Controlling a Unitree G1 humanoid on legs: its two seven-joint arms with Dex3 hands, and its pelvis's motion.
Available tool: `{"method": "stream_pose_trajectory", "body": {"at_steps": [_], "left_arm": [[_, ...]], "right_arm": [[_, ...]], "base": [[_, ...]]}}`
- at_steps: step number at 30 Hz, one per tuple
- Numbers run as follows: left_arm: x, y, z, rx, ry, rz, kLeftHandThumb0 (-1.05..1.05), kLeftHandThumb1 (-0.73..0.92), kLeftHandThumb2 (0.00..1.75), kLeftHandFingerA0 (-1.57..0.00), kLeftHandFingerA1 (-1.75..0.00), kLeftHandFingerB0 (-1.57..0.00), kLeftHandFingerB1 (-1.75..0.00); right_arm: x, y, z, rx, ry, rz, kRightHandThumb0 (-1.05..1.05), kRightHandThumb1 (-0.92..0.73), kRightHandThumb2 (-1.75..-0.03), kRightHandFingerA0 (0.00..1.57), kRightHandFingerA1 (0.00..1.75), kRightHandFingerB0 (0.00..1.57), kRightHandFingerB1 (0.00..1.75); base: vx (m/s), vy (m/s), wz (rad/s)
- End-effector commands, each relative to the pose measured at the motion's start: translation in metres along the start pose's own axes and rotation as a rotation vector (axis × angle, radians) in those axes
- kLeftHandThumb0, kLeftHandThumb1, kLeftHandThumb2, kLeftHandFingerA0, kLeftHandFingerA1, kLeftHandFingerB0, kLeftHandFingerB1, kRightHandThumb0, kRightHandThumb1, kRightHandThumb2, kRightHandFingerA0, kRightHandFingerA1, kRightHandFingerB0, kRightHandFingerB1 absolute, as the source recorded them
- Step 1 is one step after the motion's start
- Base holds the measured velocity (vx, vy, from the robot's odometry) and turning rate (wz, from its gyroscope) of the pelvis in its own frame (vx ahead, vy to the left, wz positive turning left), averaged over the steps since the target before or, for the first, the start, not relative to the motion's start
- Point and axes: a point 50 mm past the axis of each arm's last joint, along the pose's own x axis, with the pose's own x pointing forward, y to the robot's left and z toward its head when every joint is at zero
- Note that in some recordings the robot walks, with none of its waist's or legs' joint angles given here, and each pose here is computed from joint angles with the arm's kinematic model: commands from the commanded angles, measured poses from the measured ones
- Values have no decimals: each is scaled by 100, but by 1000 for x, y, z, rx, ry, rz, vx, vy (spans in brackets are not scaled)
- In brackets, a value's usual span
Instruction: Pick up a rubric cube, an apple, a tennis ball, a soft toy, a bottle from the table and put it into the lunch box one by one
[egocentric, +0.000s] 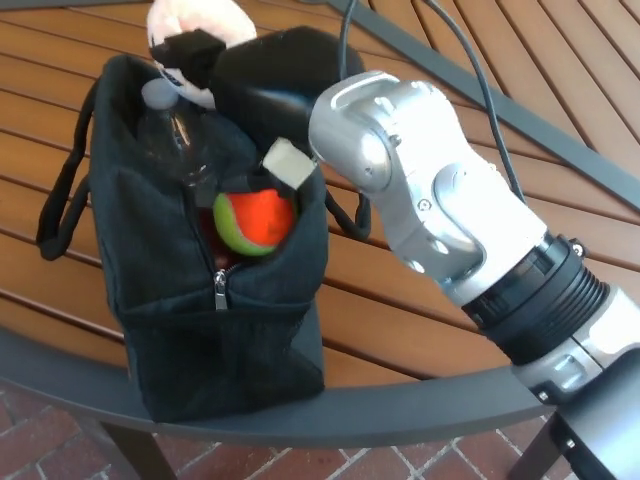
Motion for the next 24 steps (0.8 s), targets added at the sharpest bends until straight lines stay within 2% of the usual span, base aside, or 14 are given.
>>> {"method": "stream_pose_trajectory", "body": {"at_steps": [1,2,3,7,8,9,11,12,17,18,19,20,23,24], "left_arm": [[-1,1,3,-16,-54,-10,8,52,107,-106,-121,-97,-101],[-1,1,3,-16,-54,-10,8,52,107,-106,-121,-97,-101],[-1,0,4,-41,-54,-15,9,53,106,-103,-122,-95,-102],[2,-1,6,-3,-48,-11,7,53,104,-100,-118,-93,-98],[2,0,6,12,-50,-11,4,56,98,-103,-115,-93,-96],[2,0,6,30,-51,-11,4,56,98,-103,-115,-93,-96],[2,1,7,39,-58,-17,3,58,95,-103,-114,-91,-94],[2,1,7,41,-58,-18,1,59,93,-102,-115,-90,-93],[1,2,6,40,-50,-17,5,56,98,-101,-115,-93,-96],[1,2,6,29,-49,-15,7,56,101,-102,-117,-93,-97],[1,2,6,21,-48,-16,7,56,101,-102,-117,-93,-97],[1,2,6,22,-51,-19,6,54,101,-103,-117,-94,-97],[1,2,5,26,-49,-15,6,56,98,-101,-115,-92,-95],[1,2,5,14,-43,-12,8,54,101,-102,-116,-93,-96]], "right_arm": [[3,-21,3,180,-159,-170,-40,-68,-63,51,99,56,80],[4,-21,3,181,-160,-171,-40,-68,-63,51,99,56,80],[2,-17,10,233,-244,-149,-37,-57,-70,75,119,75,89],[0,-13,13,241,-285,-127,-46,-59,-65,73,118,82,85],[-1,-11,14,238,-290,-118,-46,-59,-64,67,109,82,85],[-2,-9,15,235,-296,-107,-46,-59,-64,67,109,82,85],[-5,-2,15,238,-323,-101,-46,-58,-66,69,115,79,90],[-6,0,16,236,-332,-102,-46,-56,-65,72,125,80,92],[-12,15,20,192,-384,-99,-48,-64,-63,70,129,78,91],[-14,19,21,176,-406,-96,-46,-63,-62,67,118,78,89],[-15,19,21,175,-411,-94,-46,-63,-62,67,118,78,89],[-16,19,23,161,-423,-94,-48,-46,-93,73,96,78,88],[-18,21,27,133,-454,-98,-49,-46,-94,72,96,78,88],[-19,21,28,128,-460,-97,-48,-65,-62,64,103,78,90]], "base": [[0,0,0],[0,0,0],[0,0,0],[0,0,0],[0,0,0],[0,0,0],[0,0,0],[0,0,0],[0,0,0],[0,0,0],[0,0,0],[0,0,0],[0,0,0],[0,0,0]]}}
